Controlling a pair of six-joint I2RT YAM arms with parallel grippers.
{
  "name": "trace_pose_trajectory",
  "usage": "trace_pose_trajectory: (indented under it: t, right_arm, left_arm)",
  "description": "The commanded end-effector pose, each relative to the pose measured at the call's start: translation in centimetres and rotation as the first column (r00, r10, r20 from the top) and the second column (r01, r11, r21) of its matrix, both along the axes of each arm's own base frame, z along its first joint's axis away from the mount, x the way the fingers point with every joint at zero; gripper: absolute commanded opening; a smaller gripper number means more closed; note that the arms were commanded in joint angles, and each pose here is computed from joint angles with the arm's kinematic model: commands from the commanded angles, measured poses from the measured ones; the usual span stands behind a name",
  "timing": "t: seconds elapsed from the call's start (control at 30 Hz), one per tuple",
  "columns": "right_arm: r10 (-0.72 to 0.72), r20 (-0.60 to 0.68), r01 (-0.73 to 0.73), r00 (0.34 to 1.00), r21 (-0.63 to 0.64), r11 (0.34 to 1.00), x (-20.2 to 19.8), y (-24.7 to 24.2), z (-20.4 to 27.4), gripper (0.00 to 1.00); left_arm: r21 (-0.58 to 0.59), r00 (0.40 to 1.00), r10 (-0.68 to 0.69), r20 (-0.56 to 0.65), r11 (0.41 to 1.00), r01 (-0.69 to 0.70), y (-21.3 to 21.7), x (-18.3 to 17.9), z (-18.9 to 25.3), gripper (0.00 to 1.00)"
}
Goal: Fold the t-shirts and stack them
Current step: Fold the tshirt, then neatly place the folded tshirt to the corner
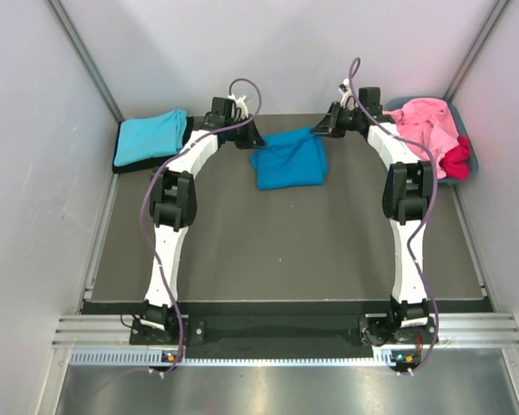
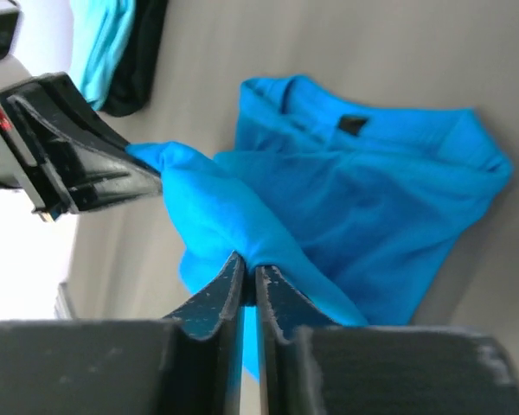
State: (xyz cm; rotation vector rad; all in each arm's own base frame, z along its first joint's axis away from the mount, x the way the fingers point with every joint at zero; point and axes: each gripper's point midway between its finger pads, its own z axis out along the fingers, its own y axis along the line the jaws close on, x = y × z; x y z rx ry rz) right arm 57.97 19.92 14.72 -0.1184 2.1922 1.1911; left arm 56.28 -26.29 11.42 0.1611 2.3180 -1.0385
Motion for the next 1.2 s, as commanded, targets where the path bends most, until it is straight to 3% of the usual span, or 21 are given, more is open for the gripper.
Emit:
trace_pose_trajectory:
  t: [0.0,0.03,0.07,0.1,0.17,0.27,0.33,0.4,0.63,0.9,0.97,1.0,1.17]
  right_arm:
    - [-0.018,0.152,0.022,0.988,-0.029,0.999,2.9,-0.6,1.5,0.09]
    - [-0.023,0.157,0.029,0.987,-0.036,0.999,3.2,-0.7,1.3,0.18]
    - [-0.038,0.175,0.048,0.984,-0.049,0.998,3.7,-0.8,1.3,0.35]
    - [-0.04,0.178,0.05,0.983,-0.052,0.997,3.9,-0.8,1.1,0.44]
    - [-0.04,0.216,0.055,0.976,-0.061,0.997,4.3,-0.7,2.2,0.48]
    - [-0.074,0.258,0.101,0.963,-0.095,0.99,4.3,-2.4,3.8,0.51]
    - [-0.084,0.263,0.114,0.961,-0.103,0.988,4.0,-3.4,4.6,0.52]
    - [-0.08,0.228,0.112,0.97,-0.127,0.986,2.9,-4.5,4.0,0.54]
    - [-0.035,0.081,0.049,0.996,-0.177,0.983,-0.9,-6.3,-0.4,0.6]
    - [-0.037,0.061,0.048,0.997,-0.188,0.981,-0.9,-5.9,-1.6,0.6]
    - [-0.03,0.052,0.039,0.998,-0.185,0.982,-0.9,-5.6,-2.0,0.62]
    - [-0.028,0.022,0.032,0.999,-0.179,0.983,-1.0,-5.1,-3.0,0.69]
    - [0.023,-0.015,-0.024,1.0,-0.134,0.991,-1.8,-3.8,-4.0,0.73]
  left_arm:
    - [0.056,0.977,0.041,0.207,0.997,-0.053,0.3,4.1,2.1,0.11]
    - [0.081,0.968,0.073,0.24,0.992,-0.095,0.7,5.2,2.2,0.27]
    - [0.105,0.961,0.082,0.265,0.988,-0.113,0.4,5.6,2.2,0.37]
    - [0.139,0.949,0.092,0.301,0.98,-0.139,0.5,6.1,2.6,0.48]
    - [0.207,0.905,0.18,0.386,0.939,-0.275,0.8,7.5,4.6,0.72]
    - [0.292,0.849,0.167,0.502,0.891,-0.348,0.8,7.5,7.7,0.85]
    - [0.316,0.843,0.176,0.508,0.873,-0.372,1.4,7.0,8.6,0.85]
    - [0.326,0.876,0.157,0.455,0.887,-0.328,2.0,5.9,7.8,0.85]
    - [0.226,0.979,0.155,0.132,0.957,-0.182,7.1,1.5,2.9,0.82]
    - [-0.037,0.986,0.072,-0.15,0.996,-0.079,6.4,-2.4,-1.4,0.82]
    - [-0.085,0.983,0.058,-0.175,0.994,-0.074,5.9,-2.4,-1.8,0.82]
    - [-0.12,0.978,0.046,-0.204,0.99,-0.072,5.6,-2.3,-3.0,0.83]
    - [-0.175,0.974,0.035,-0.223,0.982,-0.075,4.8,-1.5,-4.0,0.83]
